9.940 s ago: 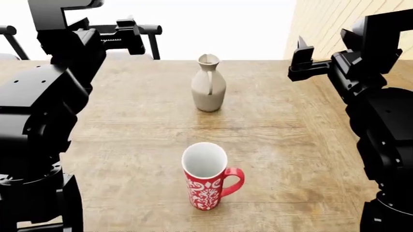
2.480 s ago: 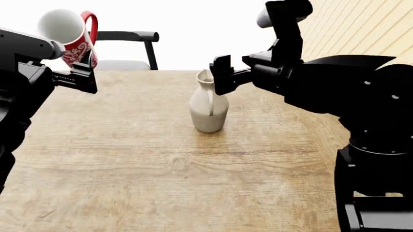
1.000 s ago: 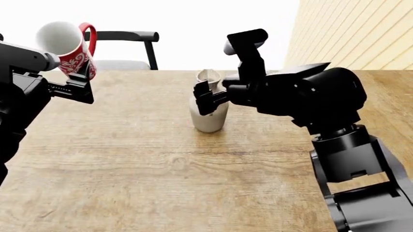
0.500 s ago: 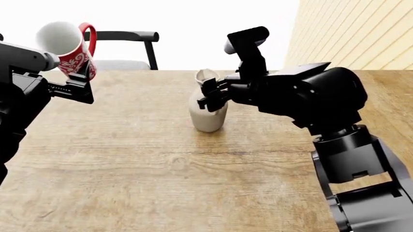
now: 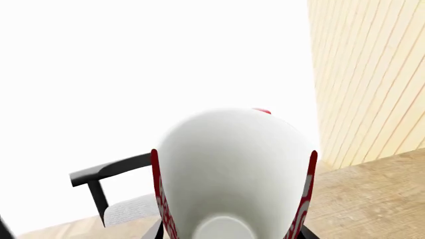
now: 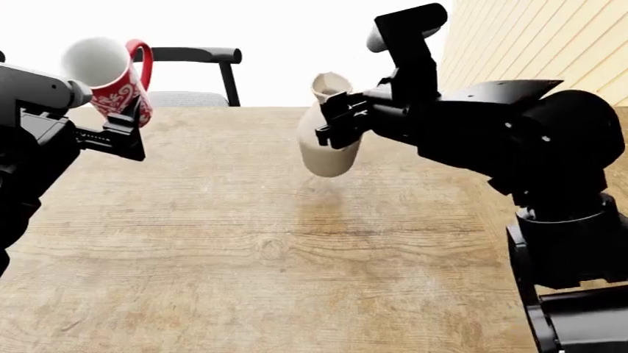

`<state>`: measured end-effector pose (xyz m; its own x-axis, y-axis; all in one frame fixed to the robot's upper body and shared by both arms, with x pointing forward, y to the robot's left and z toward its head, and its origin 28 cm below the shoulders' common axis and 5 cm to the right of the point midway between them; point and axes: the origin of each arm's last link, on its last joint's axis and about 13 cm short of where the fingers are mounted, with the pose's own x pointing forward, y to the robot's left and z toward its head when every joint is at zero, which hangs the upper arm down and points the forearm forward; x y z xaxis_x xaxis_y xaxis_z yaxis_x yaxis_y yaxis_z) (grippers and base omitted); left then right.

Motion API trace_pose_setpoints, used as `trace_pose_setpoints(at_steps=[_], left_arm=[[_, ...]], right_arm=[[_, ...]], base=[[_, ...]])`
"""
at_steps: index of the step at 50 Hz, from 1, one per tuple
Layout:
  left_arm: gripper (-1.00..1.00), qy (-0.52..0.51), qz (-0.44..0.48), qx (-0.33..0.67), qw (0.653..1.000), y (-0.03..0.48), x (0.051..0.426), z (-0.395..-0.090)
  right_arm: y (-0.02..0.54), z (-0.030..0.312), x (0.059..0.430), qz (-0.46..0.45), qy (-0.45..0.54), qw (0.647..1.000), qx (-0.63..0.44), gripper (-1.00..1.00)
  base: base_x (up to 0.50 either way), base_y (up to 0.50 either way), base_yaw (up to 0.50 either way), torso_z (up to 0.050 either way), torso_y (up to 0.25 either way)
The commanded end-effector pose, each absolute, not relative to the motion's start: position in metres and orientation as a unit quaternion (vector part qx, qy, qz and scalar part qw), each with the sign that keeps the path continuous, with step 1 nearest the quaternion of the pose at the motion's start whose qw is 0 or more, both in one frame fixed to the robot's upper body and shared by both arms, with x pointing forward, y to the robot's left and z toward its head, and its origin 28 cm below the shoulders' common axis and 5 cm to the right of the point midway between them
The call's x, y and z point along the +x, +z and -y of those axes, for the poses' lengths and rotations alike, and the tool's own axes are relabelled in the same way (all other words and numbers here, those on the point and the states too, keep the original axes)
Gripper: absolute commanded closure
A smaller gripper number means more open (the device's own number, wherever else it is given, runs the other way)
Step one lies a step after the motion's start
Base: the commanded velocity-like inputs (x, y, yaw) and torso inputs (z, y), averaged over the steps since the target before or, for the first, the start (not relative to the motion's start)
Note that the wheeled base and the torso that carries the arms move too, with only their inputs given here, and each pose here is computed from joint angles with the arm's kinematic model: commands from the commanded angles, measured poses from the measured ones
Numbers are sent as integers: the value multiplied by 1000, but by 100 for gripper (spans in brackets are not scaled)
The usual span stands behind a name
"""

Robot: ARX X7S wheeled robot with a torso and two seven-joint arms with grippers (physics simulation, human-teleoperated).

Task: Pick the jug and cup and place them in the sink. Then turn on the water.

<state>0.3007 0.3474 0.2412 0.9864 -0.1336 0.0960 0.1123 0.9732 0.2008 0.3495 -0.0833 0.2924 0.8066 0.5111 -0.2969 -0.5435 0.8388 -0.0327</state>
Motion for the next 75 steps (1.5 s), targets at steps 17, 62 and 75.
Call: trace_pose_setpoints(at_steps=[17,62,75], left_arm=[[100,-117,75,77,987,248,305,-317],[100,-110,77,68,989,248,305,-317],[100,-114,76,68,988,248,305,-317]], right_arm=[[303,102,320,-22,212,975,-59,100],[293,97,316,-34,182,981,-58,100],[290,98,317,-34,176,983,-47,100]], base=[[0,0,0,1,2],[-289,388,0,1,1],[-434,385,0,1,1]])
